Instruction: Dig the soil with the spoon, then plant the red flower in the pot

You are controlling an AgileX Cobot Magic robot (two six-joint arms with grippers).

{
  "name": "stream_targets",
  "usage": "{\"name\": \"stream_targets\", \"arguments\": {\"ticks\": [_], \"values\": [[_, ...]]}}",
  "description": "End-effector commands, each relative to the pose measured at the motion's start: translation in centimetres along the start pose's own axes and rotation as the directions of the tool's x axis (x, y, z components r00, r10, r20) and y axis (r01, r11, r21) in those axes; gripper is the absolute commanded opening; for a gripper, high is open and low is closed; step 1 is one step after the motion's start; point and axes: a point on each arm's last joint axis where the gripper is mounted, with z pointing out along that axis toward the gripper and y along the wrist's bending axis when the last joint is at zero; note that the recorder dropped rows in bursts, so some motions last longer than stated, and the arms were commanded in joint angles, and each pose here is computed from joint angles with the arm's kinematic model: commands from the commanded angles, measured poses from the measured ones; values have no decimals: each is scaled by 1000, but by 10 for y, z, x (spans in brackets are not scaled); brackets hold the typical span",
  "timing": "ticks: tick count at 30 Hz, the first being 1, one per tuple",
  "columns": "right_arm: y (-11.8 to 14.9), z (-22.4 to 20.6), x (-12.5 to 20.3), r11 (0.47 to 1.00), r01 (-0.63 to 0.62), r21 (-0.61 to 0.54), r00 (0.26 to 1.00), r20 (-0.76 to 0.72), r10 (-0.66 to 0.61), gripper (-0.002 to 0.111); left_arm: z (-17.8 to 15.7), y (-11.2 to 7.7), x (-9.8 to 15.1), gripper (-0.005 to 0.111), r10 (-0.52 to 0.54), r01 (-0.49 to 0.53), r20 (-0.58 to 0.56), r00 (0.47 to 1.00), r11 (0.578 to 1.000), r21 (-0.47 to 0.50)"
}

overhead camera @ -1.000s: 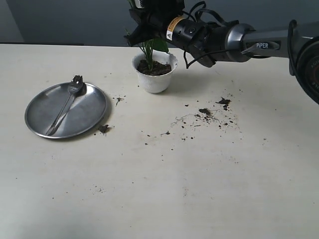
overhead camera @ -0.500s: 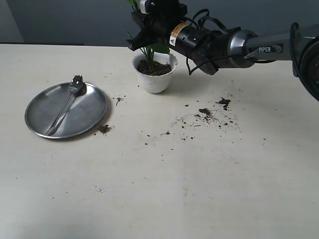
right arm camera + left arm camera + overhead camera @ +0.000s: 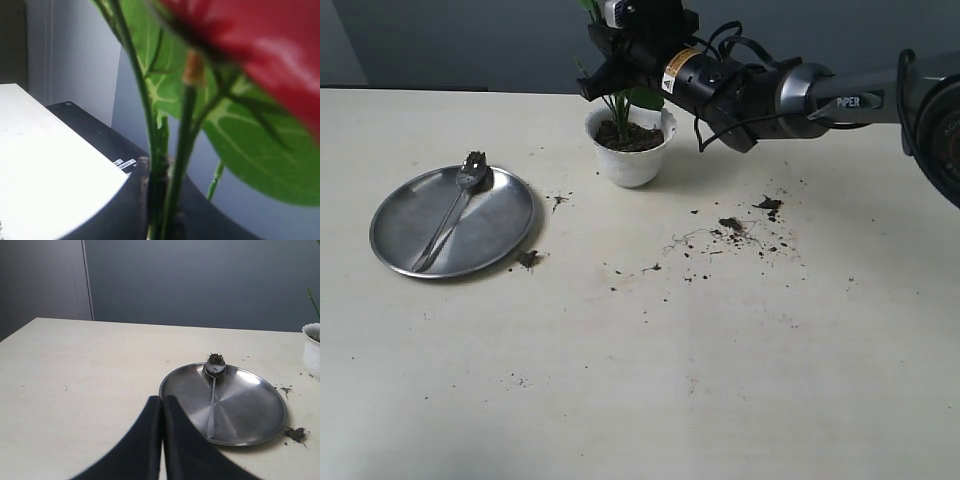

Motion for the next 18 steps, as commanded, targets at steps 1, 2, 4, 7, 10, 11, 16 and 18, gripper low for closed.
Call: {"name": "stream_targets", "arguments": {"ticks": [1,2,4,7,10,11,16,18], "values": [[6,-4,66,1000,-4,3,955,-297,5,-1,0,0,1,1,-10,10,5,1000,1000,1],[6,-4,67,1000,-4,4,952,-305,5,-1,0,0,1,1,-10,10,5,1000,1000,1],[7,-4,73,1000,8,-1,946,-325,-8,-1,0,0,1,1,-10,10,5,1000,1000,1],[9,-4,83,1000,6,-4,936,-353,-7,-1,0,0,1,1,-10,10,5,1000,1000,1],[12,-4,83,1000,9,-11,934,-356,-12,-1,0,0,1,1,-10,10,5,1000,1000,1],[13,-3,83,1000,11,-14,934,-356,-15,-1,0,0,1,1,-10,10,5,1000,1000,1],[17,-3,82,1000,12,-22,936,-352,-19,-1,0,0,1,1,-10,10,5,1000,1000,1],[17,-3,81,1000,12,-21,936,-352,-19,-1,0,0,1,1,-10,10,5,1000,1000,1]]}}
